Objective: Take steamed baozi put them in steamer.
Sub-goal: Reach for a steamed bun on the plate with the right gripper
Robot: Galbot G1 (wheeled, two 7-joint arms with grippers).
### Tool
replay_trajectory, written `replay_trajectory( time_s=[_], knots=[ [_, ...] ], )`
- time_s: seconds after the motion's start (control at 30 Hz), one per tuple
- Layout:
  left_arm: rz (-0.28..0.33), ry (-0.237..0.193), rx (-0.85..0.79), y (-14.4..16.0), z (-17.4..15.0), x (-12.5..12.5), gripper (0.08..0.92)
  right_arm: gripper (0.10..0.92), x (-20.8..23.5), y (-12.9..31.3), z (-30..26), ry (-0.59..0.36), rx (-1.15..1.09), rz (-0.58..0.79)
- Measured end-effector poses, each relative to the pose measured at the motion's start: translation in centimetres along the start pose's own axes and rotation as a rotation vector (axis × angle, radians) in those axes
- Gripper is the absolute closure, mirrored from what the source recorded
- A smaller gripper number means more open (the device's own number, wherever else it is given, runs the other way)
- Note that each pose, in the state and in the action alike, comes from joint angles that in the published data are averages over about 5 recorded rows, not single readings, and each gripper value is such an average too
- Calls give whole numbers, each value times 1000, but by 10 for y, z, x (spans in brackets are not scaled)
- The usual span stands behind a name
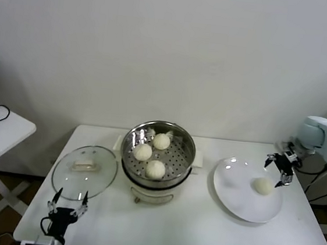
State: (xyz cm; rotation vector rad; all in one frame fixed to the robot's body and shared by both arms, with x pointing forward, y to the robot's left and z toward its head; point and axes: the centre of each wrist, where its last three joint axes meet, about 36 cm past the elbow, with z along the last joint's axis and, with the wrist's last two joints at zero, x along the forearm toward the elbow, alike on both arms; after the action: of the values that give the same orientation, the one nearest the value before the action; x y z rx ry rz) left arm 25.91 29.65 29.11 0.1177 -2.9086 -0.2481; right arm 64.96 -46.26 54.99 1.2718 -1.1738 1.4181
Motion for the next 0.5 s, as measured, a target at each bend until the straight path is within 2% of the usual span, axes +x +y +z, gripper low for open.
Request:
replay_trajectory(
  time_s=[0.5],
  knots=[
    [-12,1,-7,4,0,4,177,200,-58,3,-1,30,-34,-3]
  ],
)
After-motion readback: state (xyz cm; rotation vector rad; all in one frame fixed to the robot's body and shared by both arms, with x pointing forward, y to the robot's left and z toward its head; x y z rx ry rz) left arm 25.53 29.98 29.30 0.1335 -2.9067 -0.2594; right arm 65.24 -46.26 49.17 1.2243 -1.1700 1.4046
